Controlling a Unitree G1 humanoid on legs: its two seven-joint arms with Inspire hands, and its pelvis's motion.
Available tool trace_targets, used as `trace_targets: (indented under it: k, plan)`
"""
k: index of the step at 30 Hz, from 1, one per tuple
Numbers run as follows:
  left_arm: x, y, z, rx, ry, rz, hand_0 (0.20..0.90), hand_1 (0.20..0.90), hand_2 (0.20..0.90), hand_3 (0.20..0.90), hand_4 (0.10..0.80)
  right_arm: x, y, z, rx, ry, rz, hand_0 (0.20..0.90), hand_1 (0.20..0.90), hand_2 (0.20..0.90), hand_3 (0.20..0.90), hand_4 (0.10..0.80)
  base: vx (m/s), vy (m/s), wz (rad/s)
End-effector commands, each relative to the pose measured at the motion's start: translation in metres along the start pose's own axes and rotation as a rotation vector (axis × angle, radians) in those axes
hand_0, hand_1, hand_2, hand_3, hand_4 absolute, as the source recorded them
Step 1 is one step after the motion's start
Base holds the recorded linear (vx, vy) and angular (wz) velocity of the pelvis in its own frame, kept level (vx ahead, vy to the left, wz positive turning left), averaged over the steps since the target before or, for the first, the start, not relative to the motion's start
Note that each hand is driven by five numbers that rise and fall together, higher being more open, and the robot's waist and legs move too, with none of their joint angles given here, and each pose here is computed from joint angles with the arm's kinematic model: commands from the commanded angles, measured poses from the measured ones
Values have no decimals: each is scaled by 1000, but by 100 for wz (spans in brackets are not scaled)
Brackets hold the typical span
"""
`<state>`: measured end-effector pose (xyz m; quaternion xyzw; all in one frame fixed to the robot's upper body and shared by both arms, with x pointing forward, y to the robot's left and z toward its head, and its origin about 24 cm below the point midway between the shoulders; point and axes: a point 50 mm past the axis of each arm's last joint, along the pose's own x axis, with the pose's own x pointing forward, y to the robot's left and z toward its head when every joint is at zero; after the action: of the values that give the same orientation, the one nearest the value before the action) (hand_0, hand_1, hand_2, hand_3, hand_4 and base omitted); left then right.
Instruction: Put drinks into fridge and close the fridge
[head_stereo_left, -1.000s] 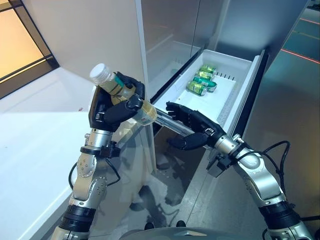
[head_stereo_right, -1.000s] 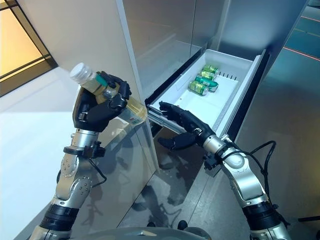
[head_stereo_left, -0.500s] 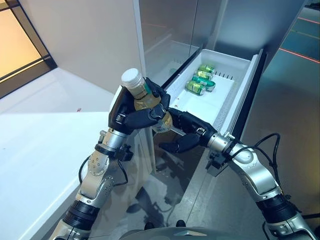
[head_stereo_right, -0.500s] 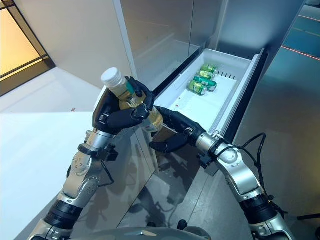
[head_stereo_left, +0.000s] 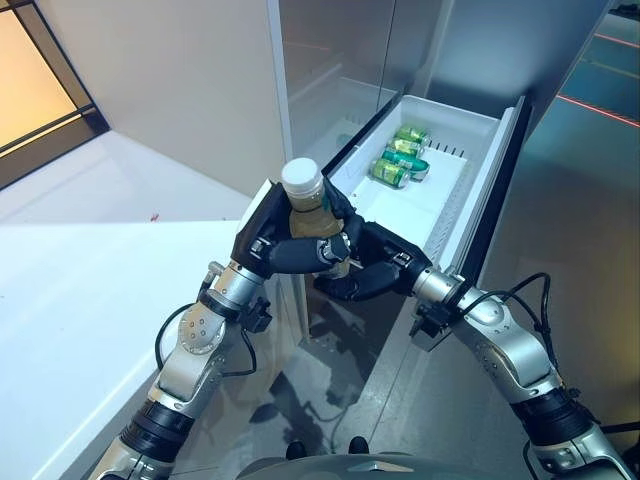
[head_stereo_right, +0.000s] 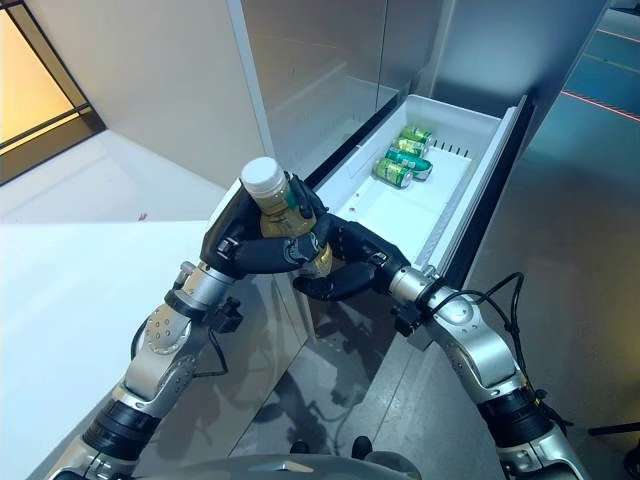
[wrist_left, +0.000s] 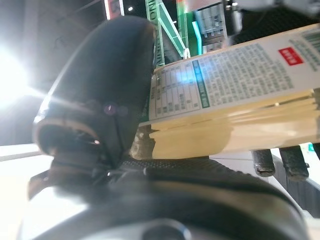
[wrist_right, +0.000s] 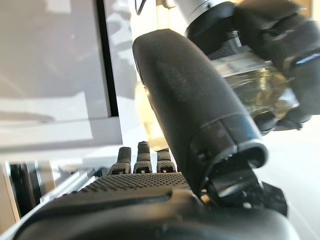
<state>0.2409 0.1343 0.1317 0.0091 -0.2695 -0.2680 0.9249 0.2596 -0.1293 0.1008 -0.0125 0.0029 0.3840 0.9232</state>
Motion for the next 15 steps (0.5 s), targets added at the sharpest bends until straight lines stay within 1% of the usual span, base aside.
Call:
trace_targets:
  k: [1,10,11,12,13,14,15]
  plan:
    - [44,-8,75,93,-500,-74,300,300,300,200,100,15,17,66,-79,-290,161,900,900,900,900,800,0,0,0]
    - [43,-7,71,98,-479,-81,300,300,300,200,100,14,17,59,-82,-233,185,900,900,900,900,800,0,0,0]
    - [44,-7,71,94,-477,-84,300,300,300,200,100,14,17,59,-84,-231,186,794,794,794,776,676,0,0,0]
    - [44,-8,71,90,-475,-89,300,300,300,200,100,14,17,58,-87,-227,186,658,658,658,617,517,0,0,0]
    - [44,-8,71,83,-473,-97,300,300,300,200,100,14,17,58,-88,-224,183,580,580,580,527,427,0,0,0]
    - [44,-9,71,74,-469,-104,300,300,300,200,100,14,17,58,-89,-222,182,446,446,446,370,270,0,0,0]
    - [45,-10,70,68,-467,-108,300,300,300,200,100,15,17,58,-86,-221,182,401,401,401,318,218,0,0,0]
